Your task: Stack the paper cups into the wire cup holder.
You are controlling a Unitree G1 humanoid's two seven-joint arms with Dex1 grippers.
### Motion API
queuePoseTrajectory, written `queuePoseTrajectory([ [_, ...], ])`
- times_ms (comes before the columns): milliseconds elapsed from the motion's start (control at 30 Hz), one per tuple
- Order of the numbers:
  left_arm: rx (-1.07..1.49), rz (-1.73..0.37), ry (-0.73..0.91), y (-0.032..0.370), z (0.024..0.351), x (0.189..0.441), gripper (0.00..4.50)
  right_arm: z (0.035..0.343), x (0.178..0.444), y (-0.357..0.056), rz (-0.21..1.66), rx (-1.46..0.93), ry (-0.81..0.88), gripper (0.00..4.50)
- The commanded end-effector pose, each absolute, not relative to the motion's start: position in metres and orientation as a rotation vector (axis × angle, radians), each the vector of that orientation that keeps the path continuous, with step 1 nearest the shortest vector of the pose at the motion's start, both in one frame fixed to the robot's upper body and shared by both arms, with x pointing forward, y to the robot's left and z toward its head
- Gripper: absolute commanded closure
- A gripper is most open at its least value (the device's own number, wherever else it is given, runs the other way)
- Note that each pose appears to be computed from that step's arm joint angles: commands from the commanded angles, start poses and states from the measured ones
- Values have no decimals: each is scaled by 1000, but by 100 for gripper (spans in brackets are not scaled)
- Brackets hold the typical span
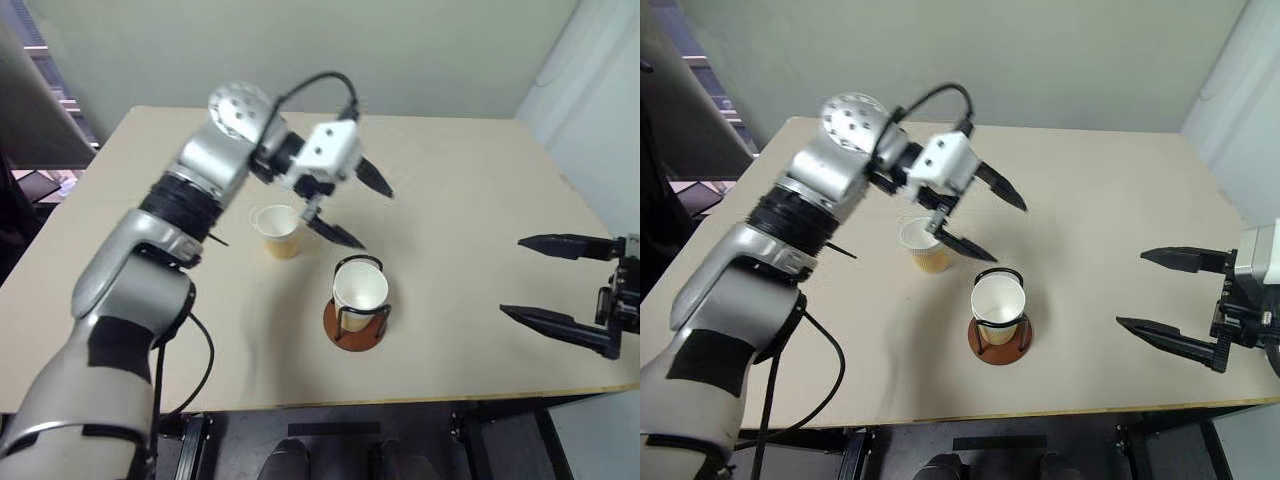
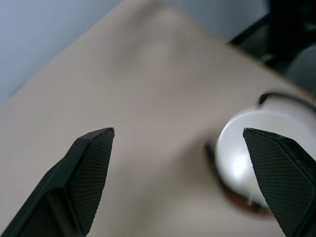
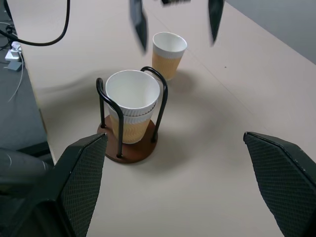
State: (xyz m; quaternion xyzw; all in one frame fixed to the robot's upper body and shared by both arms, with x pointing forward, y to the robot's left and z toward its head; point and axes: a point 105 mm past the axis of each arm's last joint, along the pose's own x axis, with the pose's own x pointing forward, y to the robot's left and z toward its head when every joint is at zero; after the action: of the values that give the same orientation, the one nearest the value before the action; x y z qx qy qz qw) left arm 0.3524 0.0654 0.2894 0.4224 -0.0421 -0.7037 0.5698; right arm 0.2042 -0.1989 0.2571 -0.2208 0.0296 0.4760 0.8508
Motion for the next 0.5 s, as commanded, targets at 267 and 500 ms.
queuePoseTrajectory([
  [267, 857, -1163, 92, 149, 286, 409, 2, 263, 214, -192, 1046, -513, 37, 0],
  [500, 899, -1045, 221, 152, 257, 428, 2, 263, 210, -188, 1036, -512, 40, 0],
])
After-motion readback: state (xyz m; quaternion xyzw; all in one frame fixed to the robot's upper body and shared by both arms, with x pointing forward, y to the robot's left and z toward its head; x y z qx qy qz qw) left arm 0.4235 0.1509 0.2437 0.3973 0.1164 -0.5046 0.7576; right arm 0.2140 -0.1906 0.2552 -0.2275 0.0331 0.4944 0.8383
